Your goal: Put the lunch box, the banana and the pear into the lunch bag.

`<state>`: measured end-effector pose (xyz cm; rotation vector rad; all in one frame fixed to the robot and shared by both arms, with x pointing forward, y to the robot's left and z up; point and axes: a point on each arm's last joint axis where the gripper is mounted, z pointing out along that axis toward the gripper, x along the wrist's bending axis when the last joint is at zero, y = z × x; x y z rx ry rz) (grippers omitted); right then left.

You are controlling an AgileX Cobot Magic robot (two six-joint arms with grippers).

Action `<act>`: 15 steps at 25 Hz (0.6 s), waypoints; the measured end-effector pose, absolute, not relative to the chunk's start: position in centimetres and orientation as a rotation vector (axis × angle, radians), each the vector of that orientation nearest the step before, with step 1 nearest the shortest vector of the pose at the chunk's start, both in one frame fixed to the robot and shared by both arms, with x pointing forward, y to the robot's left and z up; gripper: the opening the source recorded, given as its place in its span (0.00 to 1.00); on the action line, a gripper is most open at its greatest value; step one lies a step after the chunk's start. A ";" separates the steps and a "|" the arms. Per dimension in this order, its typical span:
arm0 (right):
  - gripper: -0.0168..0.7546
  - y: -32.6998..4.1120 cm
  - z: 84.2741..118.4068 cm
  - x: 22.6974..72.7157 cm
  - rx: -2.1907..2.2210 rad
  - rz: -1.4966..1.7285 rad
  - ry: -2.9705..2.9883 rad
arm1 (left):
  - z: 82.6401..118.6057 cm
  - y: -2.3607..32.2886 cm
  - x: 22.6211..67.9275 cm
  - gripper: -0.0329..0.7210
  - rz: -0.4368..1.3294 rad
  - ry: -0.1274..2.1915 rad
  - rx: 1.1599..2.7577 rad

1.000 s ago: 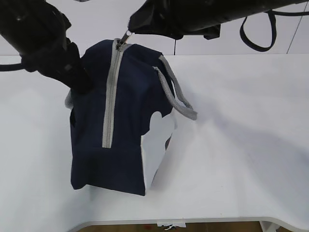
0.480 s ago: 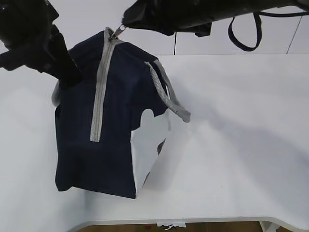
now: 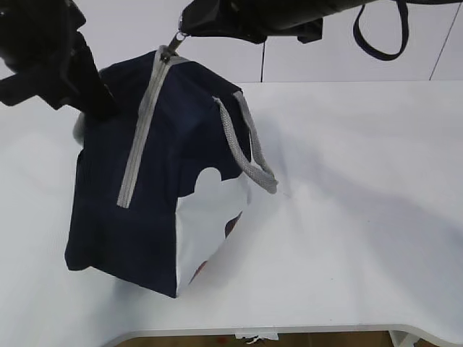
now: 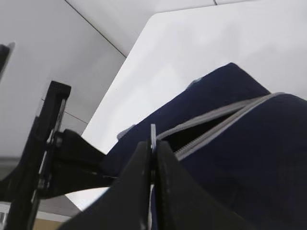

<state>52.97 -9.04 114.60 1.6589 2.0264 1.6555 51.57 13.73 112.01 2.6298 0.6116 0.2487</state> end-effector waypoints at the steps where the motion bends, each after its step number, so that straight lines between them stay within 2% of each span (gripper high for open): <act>1: 0.02 -9.1 114.8 52.9 1.646 1.658 2.028 | 112.0 13.7 51.7 0.04 0.263 0.600 2.628; 15: 0.02 -9.0 115.3 53.6 1.556 1.681 1.978 | 113.1 14.0 50.9 0.04 0.324 0.432 2.636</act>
